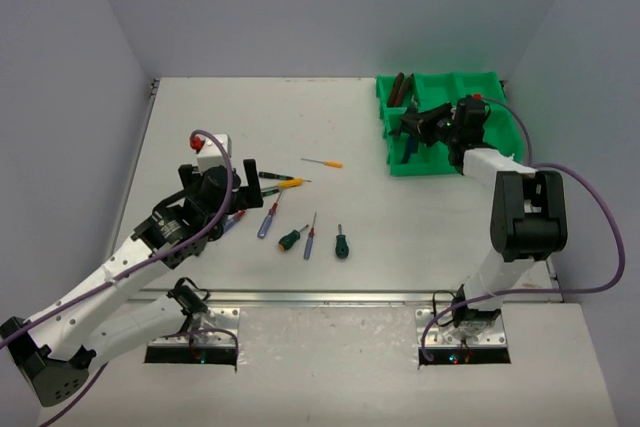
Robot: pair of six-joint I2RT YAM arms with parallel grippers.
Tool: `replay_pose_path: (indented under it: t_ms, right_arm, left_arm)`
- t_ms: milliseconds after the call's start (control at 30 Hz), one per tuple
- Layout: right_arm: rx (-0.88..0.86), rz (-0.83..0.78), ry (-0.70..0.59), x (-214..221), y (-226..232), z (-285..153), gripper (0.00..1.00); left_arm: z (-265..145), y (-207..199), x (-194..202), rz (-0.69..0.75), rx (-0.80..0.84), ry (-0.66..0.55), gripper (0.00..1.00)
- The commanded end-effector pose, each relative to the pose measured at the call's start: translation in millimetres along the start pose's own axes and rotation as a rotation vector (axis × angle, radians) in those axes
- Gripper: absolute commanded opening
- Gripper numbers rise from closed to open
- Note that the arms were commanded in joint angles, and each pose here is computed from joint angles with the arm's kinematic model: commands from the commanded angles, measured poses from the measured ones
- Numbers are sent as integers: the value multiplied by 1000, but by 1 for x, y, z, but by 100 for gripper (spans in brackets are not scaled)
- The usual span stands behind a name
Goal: Sort the tools into containers
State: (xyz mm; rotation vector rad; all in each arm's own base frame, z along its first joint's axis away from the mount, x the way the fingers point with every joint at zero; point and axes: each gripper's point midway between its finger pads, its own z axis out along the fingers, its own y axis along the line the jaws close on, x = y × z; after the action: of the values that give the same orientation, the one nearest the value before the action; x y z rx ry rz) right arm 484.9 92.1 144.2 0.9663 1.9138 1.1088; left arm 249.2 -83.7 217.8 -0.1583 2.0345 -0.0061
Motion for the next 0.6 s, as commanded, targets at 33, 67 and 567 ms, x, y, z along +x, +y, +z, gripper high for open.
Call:
replay_pose_path:
  t_ms: [33,67,567]
  right_arm:
    - [-102,45,-75,-18,14,9,0]
    - [-111,52,-76,-17,12,10,0]
    - [-181,121,-89,-16,20,7,0]
  left_arm:
    - [-2,-3,-11,-28,24,-41,100]
    - [-2,-3,-11,-29,28,-41,100]
    - [-1,-4,-9,-21,30,-34,100]
